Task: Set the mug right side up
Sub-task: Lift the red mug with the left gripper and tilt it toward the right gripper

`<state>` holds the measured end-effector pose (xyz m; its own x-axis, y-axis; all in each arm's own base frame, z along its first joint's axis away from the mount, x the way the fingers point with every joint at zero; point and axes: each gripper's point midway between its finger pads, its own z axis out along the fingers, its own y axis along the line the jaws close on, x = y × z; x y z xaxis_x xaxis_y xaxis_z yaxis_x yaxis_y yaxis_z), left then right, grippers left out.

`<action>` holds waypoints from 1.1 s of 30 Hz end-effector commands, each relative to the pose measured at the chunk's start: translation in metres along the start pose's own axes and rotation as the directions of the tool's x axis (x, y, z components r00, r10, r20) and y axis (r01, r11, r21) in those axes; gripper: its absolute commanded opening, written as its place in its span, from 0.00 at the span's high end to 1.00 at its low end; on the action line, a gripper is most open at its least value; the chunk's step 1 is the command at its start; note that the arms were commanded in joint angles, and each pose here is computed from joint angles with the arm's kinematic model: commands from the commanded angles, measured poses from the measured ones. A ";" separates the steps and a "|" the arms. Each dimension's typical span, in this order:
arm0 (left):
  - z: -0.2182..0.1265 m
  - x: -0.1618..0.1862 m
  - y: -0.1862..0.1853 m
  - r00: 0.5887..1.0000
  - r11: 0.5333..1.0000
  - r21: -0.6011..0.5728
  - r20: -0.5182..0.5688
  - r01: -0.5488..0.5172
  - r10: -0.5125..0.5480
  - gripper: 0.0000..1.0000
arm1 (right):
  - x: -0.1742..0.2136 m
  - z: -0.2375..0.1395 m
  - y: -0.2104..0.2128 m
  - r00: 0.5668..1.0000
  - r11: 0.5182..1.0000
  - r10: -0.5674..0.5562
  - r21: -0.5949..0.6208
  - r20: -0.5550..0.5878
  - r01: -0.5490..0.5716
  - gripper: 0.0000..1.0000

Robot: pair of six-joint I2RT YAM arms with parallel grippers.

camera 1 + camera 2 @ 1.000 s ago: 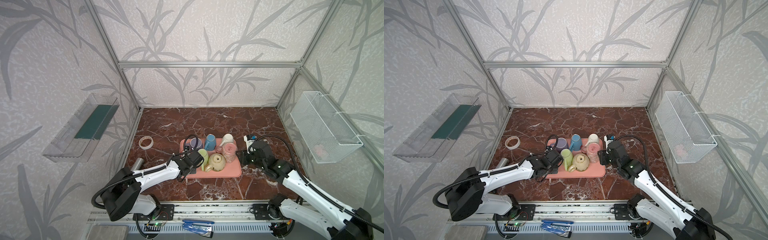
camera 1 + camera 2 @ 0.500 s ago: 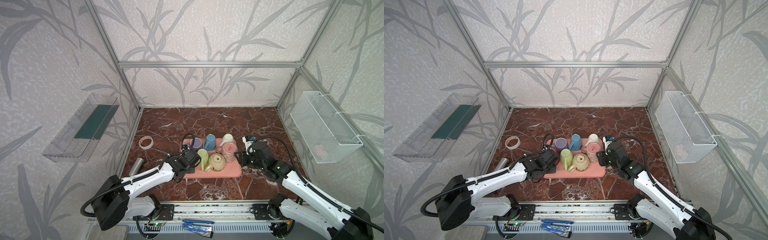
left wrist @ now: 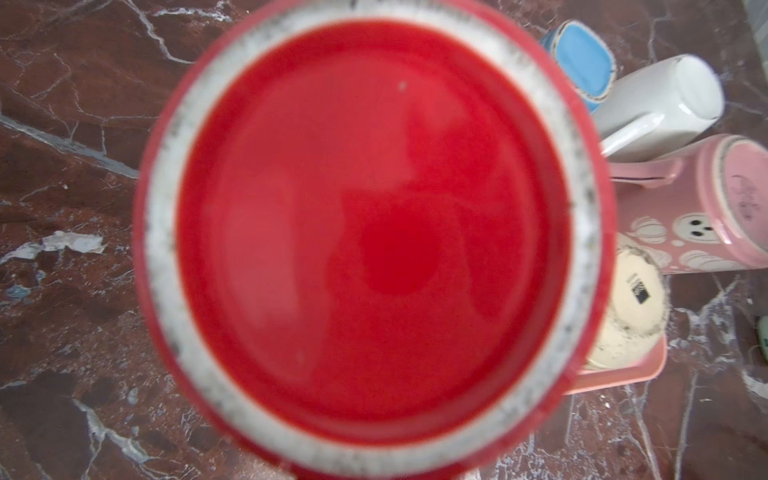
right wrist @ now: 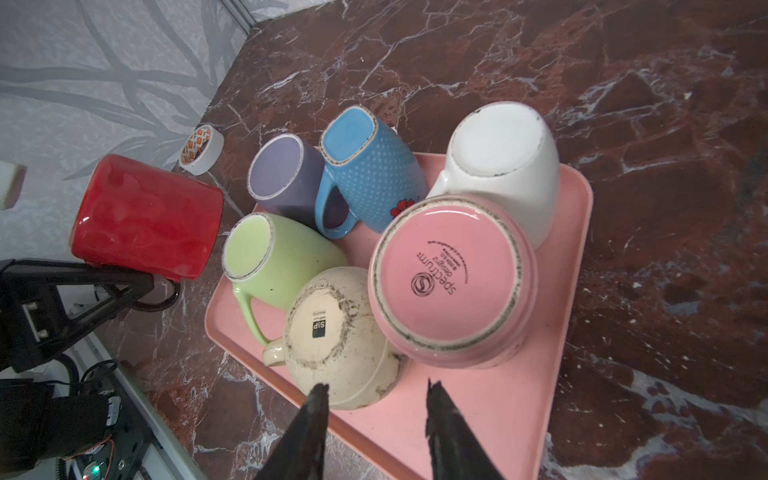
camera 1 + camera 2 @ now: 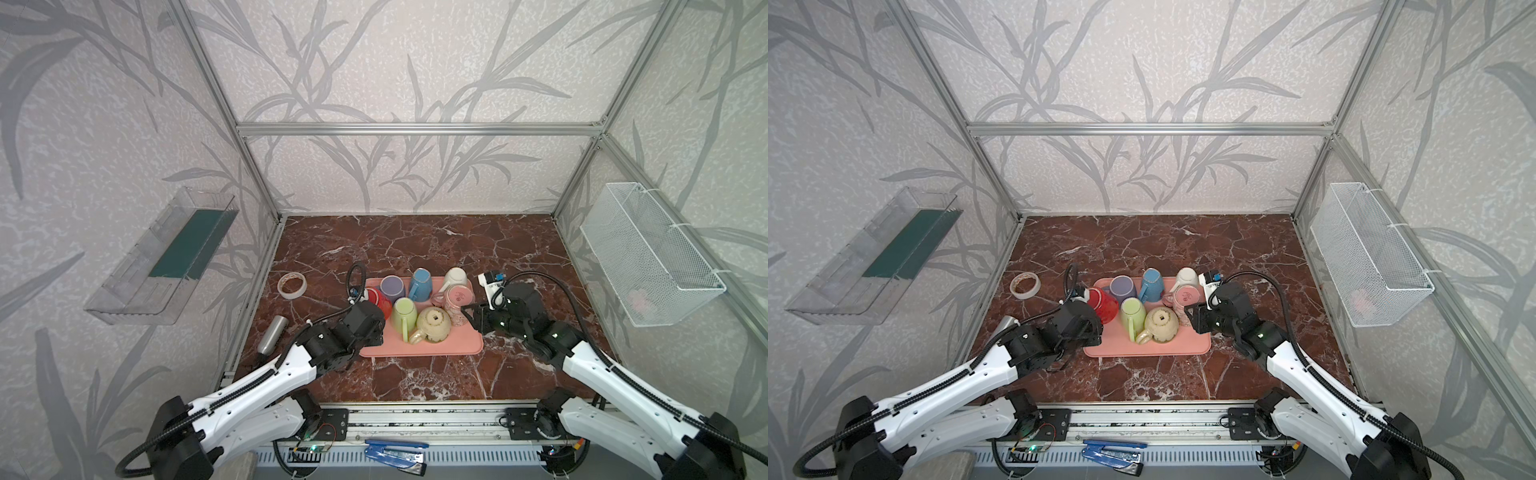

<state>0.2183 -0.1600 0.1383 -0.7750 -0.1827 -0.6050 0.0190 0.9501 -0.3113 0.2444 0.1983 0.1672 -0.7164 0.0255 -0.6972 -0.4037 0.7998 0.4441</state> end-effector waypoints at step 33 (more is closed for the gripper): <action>-0.088 -0.136 -0.172 0.923 0.549 0.833 0.263 -0.069 -0.283 1.00 | -0.087 -0.030 0.105 0.956 0.698 0.190 -0.715 0.223 0.028 0.37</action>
<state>0.2695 -0.2682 0.2579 -0.6537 -0.4214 -0.6286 0.4182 0.4911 -0.7642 0.2534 0.2575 0.2534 -0.6779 0.2944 -0.6736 -0.6337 0.2305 0.7385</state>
